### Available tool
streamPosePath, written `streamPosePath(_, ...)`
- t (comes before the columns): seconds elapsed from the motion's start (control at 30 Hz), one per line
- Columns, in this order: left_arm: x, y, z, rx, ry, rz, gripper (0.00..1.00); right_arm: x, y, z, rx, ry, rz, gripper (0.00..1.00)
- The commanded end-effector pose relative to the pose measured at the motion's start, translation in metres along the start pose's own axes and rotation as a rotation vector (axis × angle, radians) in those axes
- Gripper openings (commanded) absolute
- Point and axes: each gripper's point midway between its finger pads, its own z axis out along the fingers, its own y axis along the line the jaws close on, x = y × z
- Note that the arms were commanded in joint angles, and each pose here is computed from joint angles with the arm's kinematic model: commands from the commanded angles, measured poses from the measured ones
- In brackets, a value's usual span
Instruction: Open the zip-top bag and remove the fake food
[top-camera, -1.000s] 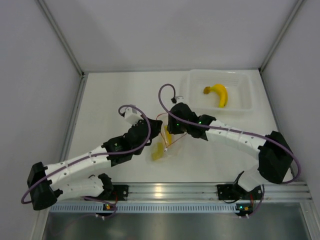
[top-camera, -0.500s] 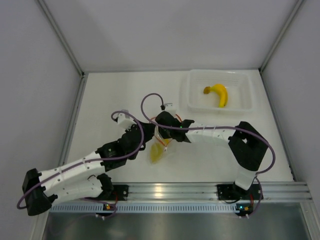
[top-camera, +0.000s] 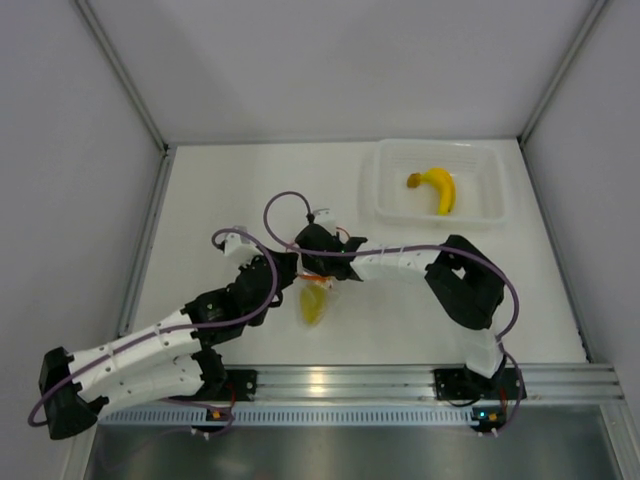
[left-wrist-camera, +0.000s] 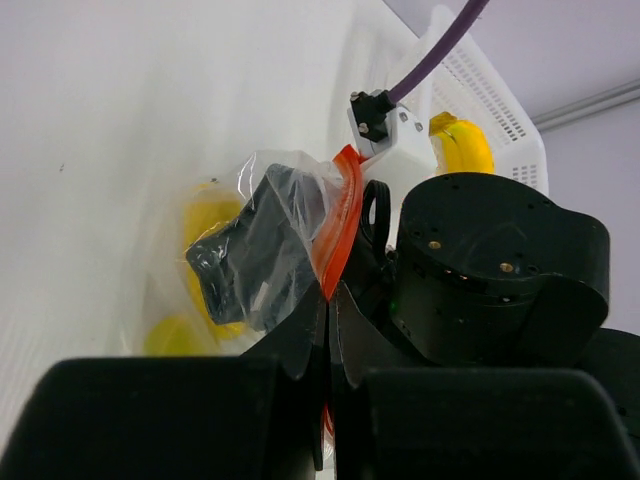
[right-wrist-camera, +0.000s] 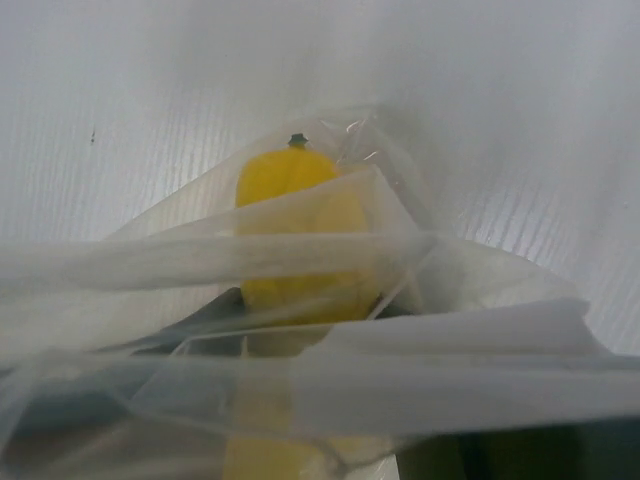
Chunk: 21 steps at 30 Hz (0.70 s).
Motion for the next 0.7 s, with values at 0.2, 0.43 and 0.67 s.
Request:
streamPosePath(0.2, -0.021, 0.017, -0.009, -0.033, -0.068, 0.016, 0.00, 0.028, -0.012, 0.015, 0.061, 0.066, -0.057, 0.47)
streamPosePath(0.43, -0.022, 0.020, -0.008, -0.046, -0.075, 0.028, 0.00, -0.011, -0.001, -0.027, -0.035, -0.058, -0.032, 0.20)
streamPosePath(0.67, -0.026, 0.012, -0.004, -0.059, -0.091, 0.054, 0.00, -0.033, 0.013, -0.072, -0.132, -0.158, -0.052, 0.19)
